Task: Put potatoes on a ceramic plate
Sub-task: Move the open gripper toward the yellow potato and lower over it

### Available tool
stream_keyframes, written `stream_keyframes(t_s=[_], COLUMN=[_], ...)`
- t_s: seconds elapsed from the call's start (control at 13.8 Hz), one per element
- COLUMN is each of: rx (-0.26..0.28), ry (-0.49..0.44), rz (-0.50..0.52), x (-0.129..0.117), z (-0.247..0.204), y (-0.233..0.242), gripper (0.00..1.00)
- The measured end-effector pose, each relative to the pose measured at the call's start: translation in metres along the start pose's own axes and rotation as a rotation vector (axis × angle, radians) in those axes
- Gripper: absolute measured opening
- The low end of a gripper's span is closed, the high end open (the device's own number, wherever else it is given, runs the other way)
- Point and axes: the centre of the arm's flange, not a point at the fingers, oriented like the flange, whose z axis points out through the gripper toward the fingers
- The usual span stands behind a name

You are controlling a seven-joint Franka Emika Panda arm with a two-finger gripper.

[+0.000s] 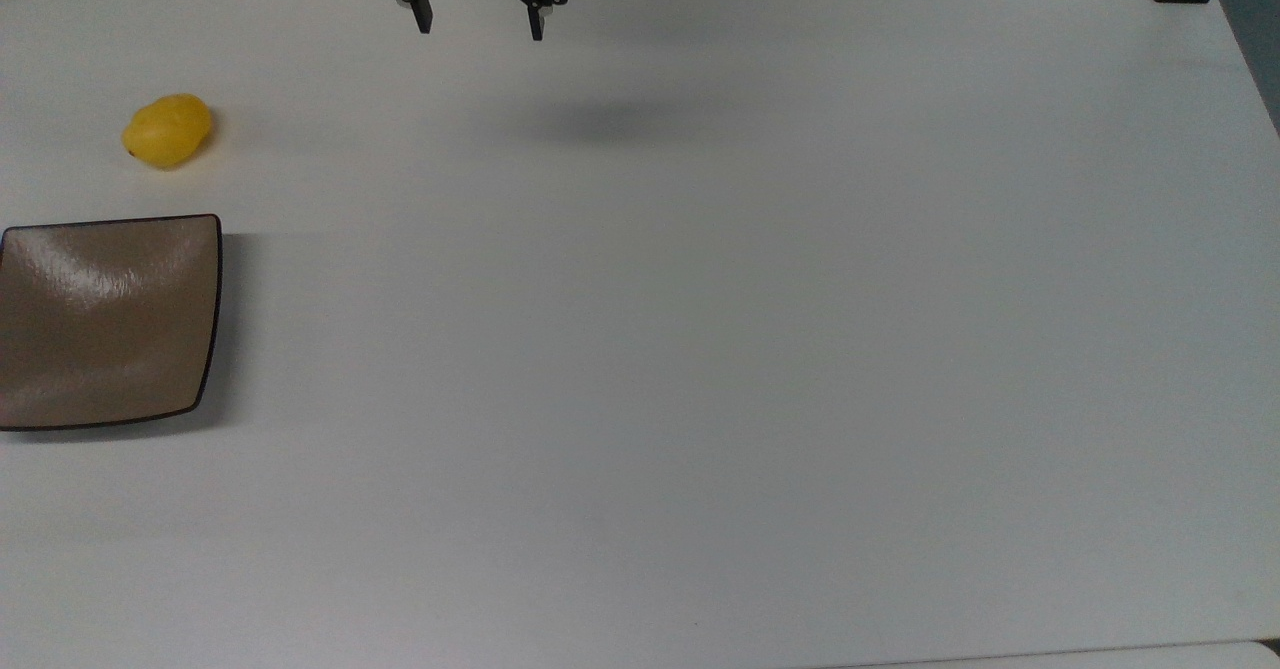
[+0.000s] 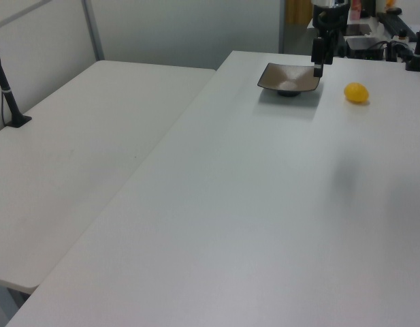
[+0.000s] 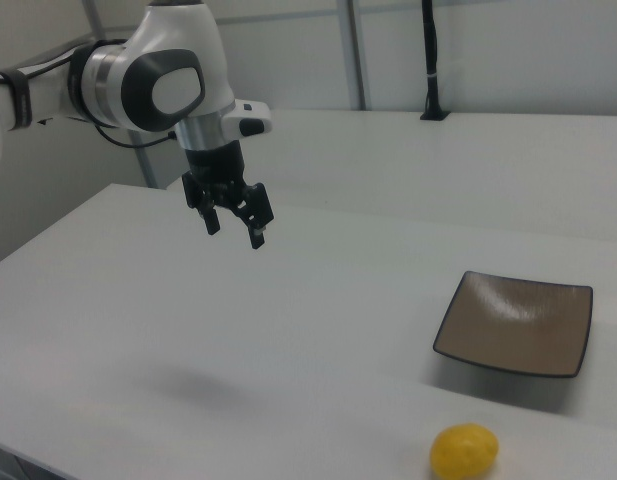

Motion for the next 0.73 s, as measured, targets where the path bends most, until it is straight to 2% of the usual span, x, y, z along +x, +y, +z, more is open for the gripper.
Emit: stream_keyframes(t_s=[0.07,0.22,0.73], rx=[-0.008,-0.045,-0.05], ry=[0.035,0.043,0.057], rz=[-0.004,-0.016,0.005], x=[0.006,0.007,0.006], z=[0.0,0.003,-0.002], y=[0.0,0.006,0.019], gripper=[1.0,1.0,1.0])
